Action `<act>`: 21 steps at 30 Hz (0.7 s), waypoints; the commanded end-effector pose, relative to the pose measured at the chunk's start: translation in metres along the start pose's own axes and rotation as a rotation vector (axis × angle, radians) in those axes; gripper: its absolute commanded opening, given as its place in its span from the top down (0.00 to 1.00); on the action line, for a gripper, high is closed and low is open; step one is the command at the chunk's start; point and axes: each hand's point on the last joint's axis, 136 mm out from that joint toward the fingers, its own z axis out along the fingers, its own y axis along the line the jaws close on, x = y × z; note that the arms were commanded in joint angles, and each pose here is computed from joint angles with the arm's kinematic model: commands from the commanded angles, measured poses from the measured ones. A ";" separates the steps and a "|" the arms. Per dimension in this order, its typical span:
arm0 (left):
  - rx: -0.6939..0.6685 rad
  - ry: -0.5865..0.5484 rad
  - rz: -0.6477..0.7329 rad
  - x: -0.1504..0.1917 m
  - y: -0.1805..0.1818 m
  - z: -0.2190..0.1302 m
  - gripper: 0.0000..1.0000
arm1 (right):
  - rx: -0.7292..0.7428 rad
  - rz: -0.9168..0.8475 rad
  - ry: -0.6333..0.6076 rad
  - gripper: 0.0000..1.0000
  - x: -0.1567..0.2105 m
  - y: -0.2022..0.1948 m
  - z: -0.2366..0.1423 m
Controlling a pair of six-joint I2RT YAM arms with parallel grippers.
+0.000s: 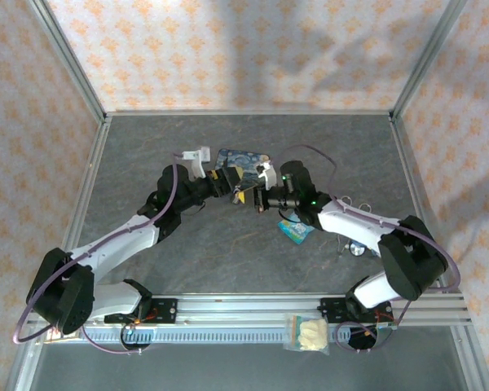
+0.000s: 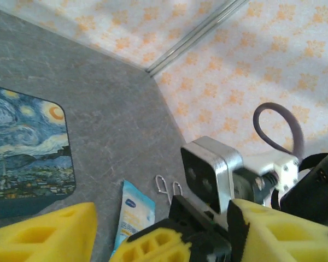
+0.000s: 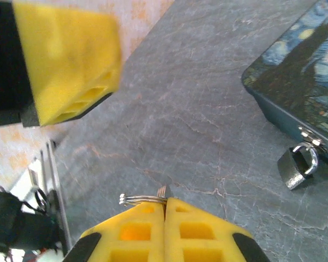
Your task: Unlock a padlock with a key
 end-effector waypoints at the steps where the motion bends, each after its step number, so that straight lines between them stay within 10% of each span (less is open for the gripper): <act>1: -0.013 -0.068 0.030 -0.010 0.002 -0.012 0.45 | -0.052 0.107 -0.125 1.00 -0.030 0.008 -0.020; 4: 0.037 -0.050 0.000 0.003 0.004 -0.013 0.56 | -0.045 0.252 -0.223 1.00 -0.046 -0.003 -0.035; 10: 0.126 -0.063 -0.144 0.016 0.005 -0.007 0.38 | -0.122 0.389 -0.393 1.00 -0.069 0.003 -0.056; 21: 0.153 -0.217 -0.532 0.004 0.004 0.012 0.36 | -0.175 0.279 -0.516 1.00 -0.074 0.025 -0.054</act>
